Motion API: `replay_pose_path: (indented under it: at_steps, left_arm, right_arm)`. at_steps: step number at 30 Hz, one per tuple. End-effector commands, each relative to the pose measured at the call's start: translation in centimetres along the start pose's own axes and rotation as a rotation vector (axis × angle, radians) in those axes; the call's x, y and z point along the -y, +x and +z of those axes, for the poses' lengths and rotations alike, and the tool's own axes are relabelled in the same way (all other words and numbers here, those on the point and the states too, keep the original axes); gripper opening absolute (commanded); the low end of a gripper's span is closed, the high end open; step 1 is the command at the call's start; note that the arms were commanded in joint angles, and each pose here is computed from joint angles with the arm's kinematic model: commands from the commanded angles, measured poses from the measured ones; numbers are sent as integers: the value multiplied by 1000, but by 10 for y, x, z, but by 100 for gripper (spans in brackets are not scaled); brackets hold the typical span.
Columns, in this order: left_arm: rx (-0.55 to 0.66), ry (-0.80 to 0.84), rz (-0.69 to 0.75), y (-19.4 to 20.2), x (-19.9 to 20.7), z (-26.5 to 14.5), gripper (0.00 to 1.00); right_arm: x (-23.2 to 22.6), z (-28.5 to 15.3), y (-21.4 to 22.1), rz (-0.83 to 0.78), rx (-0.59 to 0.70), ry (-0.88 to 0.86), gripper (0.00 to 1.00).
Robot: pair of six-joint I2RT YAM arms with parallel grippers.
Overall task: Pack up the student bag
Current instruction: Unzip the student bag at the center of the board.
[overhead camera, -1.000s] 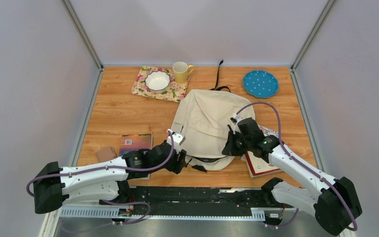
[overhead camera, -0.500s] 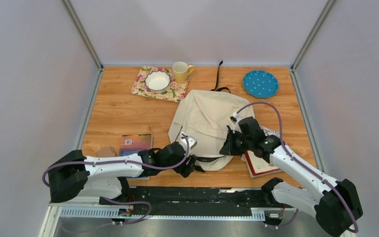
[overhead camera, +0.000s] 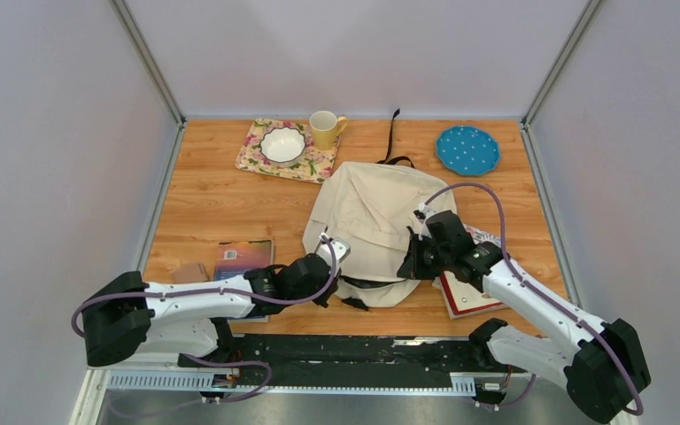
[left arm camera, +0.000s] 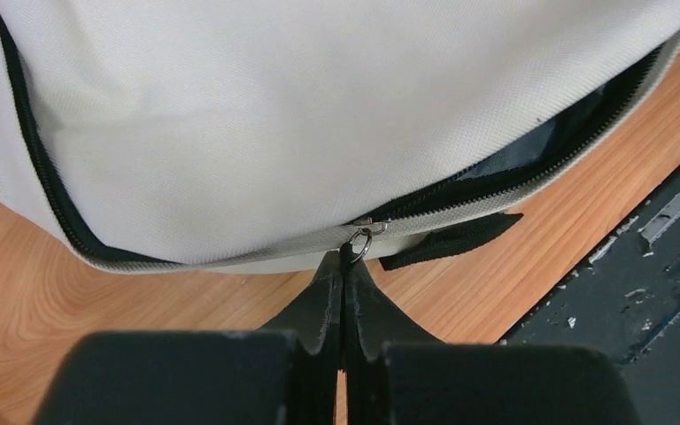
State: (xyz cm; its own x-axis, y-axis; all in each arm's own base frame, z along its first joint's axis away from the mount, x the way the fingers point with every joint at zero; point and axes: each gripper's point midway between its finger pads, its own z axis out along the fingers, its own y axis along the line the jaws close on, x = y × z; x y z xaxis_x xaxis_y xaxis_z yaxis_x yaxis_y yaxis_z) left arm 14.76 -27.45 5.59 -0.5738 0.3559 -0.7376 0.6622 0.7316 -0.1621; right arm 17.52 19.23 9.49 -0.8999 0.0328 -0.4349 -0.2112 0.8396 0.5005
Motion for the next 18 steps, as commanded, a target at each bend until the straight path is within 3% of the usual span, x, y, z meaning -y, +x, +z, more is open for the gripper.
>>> replay_pose_path:
  at_steps: [1, 10, 18]
  left_arm:
    - [-9, -63, -5, 7, -17, -15, 0]
    - [-88, -198, -50, 50, -54, -45, 0]
    - [-27, 92, -46, 30, 3, -44, 0]
  right_arm:
    - [9, 0, -23, -27, 70, 86, 0]
    - [21, -2, -48, -75, 169, 162, 0]
    - [28, 2, -80, -94, 217, 246, 0]
